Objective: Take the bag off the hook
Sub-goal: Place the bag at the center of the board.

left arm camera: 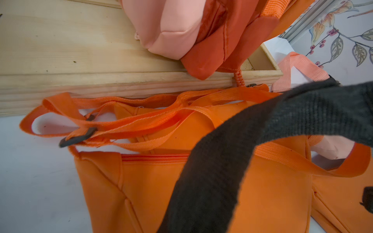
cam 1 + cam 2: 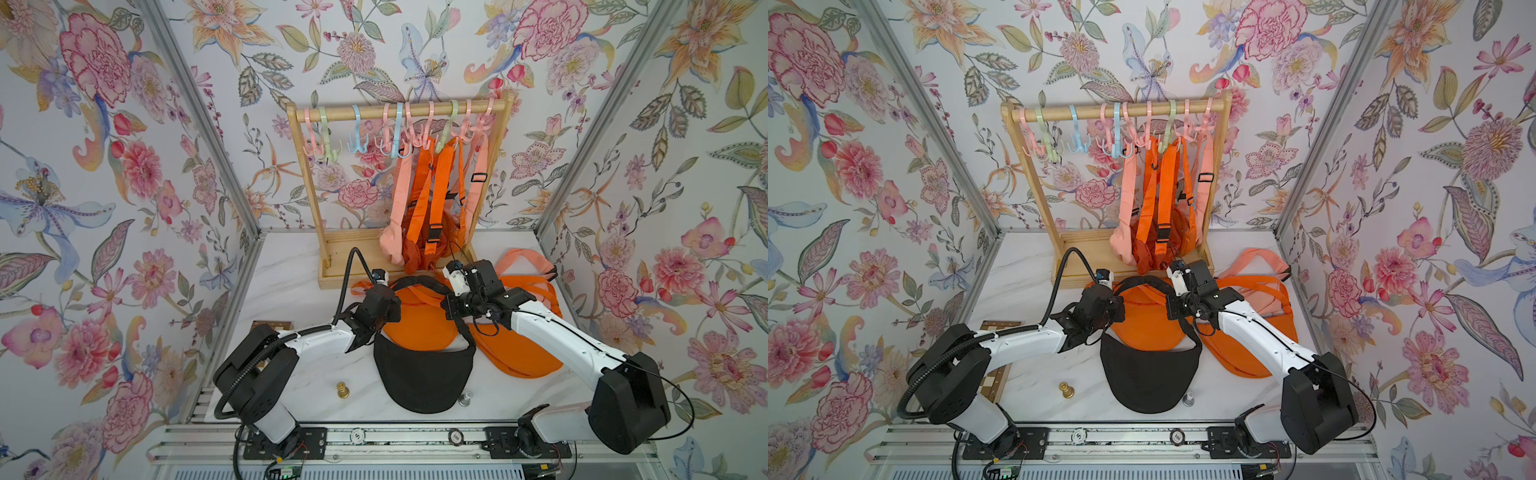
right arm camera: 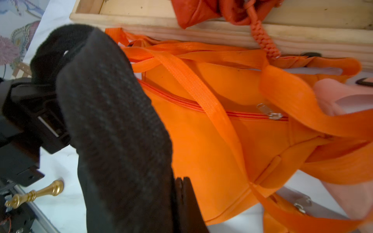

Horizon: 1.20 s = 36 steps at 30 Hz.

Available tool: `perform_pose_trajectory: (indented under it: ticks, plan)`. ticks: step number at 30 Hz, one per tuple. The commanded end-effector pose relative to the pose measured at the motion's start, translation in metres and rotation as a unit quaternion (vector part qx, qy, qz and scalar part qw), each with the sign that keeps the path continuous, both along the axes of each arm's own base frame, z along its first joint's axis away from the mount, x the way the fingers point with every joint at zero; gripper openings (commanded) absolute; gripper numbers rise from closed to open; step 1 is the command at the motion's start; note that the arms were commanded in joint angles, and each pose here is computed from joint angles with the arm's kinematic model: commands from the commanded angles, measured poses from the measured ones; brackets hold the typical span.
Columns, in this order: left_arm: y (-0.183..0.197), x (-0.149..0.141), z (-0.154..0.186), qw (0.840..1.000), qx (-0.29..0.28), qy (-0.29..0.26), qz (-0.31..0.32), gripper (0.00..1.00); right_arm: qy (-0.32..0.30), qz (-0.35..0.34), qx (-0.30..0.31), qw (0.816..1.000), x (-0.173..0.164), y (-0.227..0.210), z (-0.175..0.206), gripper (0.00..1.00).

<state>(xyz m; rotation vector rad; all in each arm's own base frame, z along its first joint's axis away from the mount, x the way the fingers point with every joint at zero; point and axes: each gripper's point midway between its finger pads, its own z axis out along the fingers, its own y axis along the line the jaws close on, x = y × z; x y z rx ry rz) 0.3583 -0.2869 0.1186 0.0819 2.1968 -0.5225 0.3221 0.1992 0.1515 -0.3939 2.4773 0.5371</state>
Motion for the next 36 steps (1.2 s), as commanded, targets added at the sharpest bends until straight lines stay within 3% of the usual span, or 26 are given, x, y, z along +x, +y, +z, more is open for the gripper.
perform_pose_trajectory:
  ticks: [1, 2, 5, 6, 9, 11, 18, 21, 25, 28, 31, 33, 36]
  plan:
    - [-0.011, 0.013, 0.016, 1.000, -0.014, -0.016, -0.010, 0.10, 0.000, -0.022, 0.027, 0.999, 0.012, -0.007, 0.002, 0.15]
    - [-0.011, 0.014, 0.015, 1.000, -0.012, -0.015, -0.010, 0.14, 0.000, -0.022, 0.028, 0.999, 0.012, -0.007, 0.003, 0.22]
    - [-0.005, 0.016, 0.015, 1.000, -0.008, -0.011, -0.002, 0.47, 0.001, -0.022, 0.029, 0.999, 0.012, -0.007, 0.002, 0.52]
    - [0.001, 0.017, 0.016, 1.000, -0.007, -0.009, 0.004, 0.58, 0.000, -0.023, 0.030, 0.999, 0.011, -0.007, 0.004, 0.57]
    - [0.013, 0.020, 0.033, 0.999, -0.018, -0.023, 0.016, 0.75, -0.011, -0.032, 0.038, 0.999, 0.013, -0.010, 0.014, 0.61]
    - [0.018, 0.023, 0.047, 0.999, -0.016, -0.034, 0.021, 0.83, -0.027, -0.043, 0.044, 0.998, 0.018, -0.015, 0.028, 0.62]
    - [0.033, 0.036, 0.159, 0.991, 0.004, -0.132, 0.028, 0.99, -0.123, -0.084, 0.076, 0.986, 0.051, -0.031, 0.117, 0.65]
    - [0.038, 0.046, 0.204, 0.983, 0.035, -0.179, 0.036, 0.99, -0.165, -0.088, 0.088, 0.978, 0.069, -0.029, 0.158, 0.66]
    - [0.031, 0.063, 0.245, 0.974, 0.058, -0.218, 0.026, 0.99, -0.206, -0.079, 0.117, 0.968, 0.093, -0.017, 0.206, 0.59]
    - [0.020, 0.082, 0.255, 0.969, 0.078, -0.234, 0.017, 0.99, -0.232, -0.061, 0.149, 0.959, 0.107, -0.003, 0.236, 0.39]
    - [0.011, 0.106, 0.265, 0.964, 0.088, -0.250, 0.006, 0.99, -0.247, -0.045, 0.176, 0.952, 0.121, 0.010, 0.257, 0.11]
    - [0.007, 0.126, 0.270, 0.962, 0.087, -0.259, -0.004, 1.00, -0.255, -0.037, 0.188, 0.948, 0.128, 0.017, 0.268, 0.07]
    - [0.005, 0.155, 0.272, 0.961, 0.071, -0.265, -0.021, 0.98, -0.277, -0.011, 0.197, 0.940, 0.136, 0.034, 0.285, 0.09]
